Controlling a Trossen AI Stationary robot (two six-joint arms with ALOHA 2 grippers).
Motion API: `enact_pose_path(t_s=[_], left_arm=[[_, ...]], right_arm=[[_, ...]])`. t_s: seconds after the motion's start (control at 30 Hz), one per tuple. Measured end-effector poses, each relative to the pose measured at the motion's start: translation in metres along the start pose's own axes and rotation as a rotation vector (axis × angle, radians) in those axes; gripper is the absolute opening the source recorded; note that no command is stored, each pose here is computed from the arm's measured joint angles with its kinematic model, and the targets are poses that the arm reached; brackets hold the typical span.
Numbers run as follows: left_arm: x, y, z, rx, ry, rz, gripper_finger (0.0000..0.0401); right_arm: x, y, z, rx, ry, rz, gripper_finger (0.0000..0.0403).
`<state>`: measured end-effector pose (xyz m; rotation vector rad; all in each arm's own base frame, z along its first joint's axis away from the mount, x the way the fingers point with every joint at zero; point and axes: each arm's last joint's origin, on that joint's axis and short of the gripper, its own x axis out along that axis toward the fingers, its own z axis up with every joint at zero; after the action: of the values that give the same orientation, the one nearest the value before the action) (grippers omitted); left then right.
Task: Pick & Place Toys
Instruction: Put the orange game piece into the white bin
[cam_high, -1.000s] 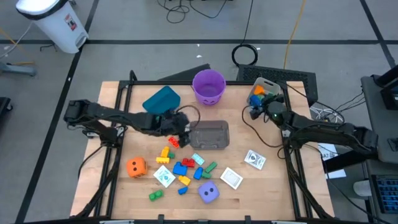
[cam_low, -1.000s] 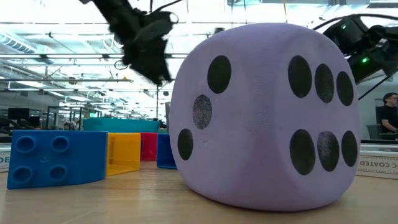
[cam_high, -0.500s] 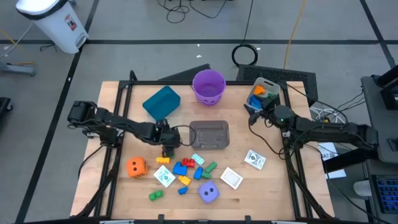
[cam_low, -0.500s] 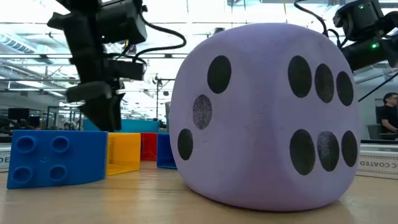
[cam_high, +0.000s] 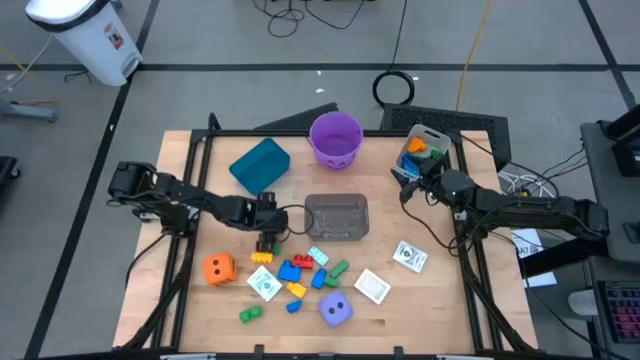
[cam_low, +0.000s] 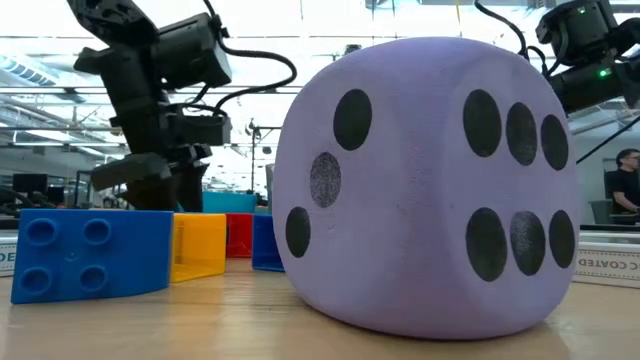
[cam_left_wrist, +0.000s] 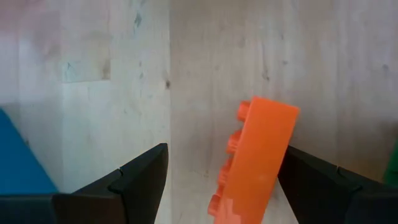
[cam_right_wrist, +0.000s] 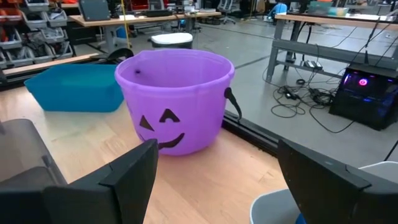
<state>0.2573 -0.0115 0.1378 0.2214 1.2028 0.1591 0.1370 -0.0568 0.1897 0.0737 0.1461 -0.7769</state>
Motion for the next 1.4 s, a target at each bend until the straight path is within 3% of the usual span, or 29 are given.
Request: enact_pose_path(t_s=[0.23,0.53,0.67,0.87,1.03,1.2,1.3,1.4], left_arm=[[0.002,0.002,-0.002,-0.046,0.017,-0.057,0.0274],[0.002,0.002,0.000,-0.172,0.001,-0.074,0.0150],[0.000,0.003,0.004,-0.169,-0.024,-0.080,0.0112],[-0.023,0.009,0.020,-0.190,-0.115,-0.081,0.0099],[-0.061,0.018,0.046,-0.237,-0.324,-0.040,0.0114],[-0.092,0.027,0.075,-0.357,-0.693,0.033,0.0111],[-0.095,0.030,0.090,-0.375,-0.860,0.036,0.0108],[-0.087,0.027,0.102,-0.313,-0.966,0.018,0.0111]], right_arm=[[0.000,0.000,0.000,0.010,0.000,0.000,0.0303],[0.000,0.000,0.000,0.023,0.000,0.000,0.0303],[0.000,0.000,0.000,0.023,0.000,0.000,0.0303],[0.000,0.000,0.000,0.024,-0.003,0.000,0.0303],[0.000,0.001,0.001,0.031,-0.007,0.029,0.0303],[0.000,0.003,0.003,0.041,-0.019,0.114,0.0303],[-0.001,0.006,0.005,0.047,-0.031,0.198,0.0303],[-0.002,0.010,0.008,0.055,-0.054,0.317,0.0303]])
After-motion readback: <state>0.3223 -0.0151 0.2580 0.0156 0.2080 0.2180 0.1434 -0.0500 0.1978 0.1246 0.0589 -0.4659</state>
